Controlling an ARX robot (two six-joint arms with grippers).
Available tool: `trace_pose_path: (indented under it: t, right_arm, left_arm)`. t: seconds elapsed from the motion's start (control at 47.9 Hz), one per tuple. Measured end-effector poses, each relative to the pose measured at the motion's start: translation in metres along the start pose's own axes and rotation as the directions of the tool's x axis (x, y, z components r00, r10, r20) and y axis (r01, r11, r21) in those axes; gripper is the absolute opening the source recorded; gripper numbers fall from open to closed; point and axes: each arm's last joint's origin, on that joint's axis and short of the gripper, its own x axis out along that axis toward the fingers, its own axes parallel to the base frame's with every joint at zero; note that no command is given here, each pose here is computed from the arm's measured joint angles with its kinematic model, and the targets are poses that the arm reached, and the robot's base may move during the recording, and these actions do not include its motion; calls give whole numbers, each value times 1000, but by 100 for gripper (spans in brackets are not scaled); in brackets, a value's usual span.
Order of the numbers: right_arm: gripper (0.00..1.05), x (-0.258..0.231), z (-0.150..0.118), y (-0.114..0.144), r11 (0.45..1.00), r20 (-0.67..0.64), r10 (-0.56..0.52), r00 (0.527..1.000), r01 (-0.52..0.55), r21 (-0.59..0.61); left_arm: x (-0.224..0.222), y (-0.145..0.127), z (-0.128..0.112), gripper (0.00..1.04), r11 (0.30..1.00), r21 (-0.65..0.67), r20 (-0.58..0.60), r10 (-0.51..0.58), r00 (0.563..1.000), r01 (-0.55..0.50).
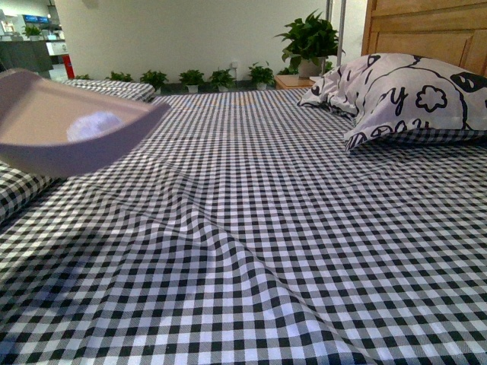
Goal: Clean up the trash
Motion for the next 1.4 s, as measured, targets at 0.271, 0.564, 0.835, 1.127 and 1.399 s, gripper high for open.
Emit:
trace_pose_path:
  t: [0.271, 0.564, 0.835, 1.127, 1.399]
  right_arm:
    - [19, -64, 20, 35, 981, 102, 166, 981, -175, 87]
    - [19, -85, 17, 78, 944, 122, 188, 974, -214, 251]
    - [19, -116, 15, 119, 887, 166, 240, 956, -286, 363]
    - [19, -146, -5, 157, 858, 125, 274, 954, -301, 415]
    - [19, -144, -13, 149, 925, 86, 111, 990, -134, 355]
  left_arm:
    - [-61, -39, 1, 26, 953, -283, 111, 144, 983, -107]
    - [-96, -62, -1, 26, 941, -316, 144, 175, 974, -122]
    - [-130, -90, -1, 26, 945, -317, 180, 143, 973, -80]
    - [-164, -120, 1, 26, 947, -319, 260, 107, 960, -19]
    - [-162, -120, -2, 26, 938, -344, 255, 136, 957, -41]
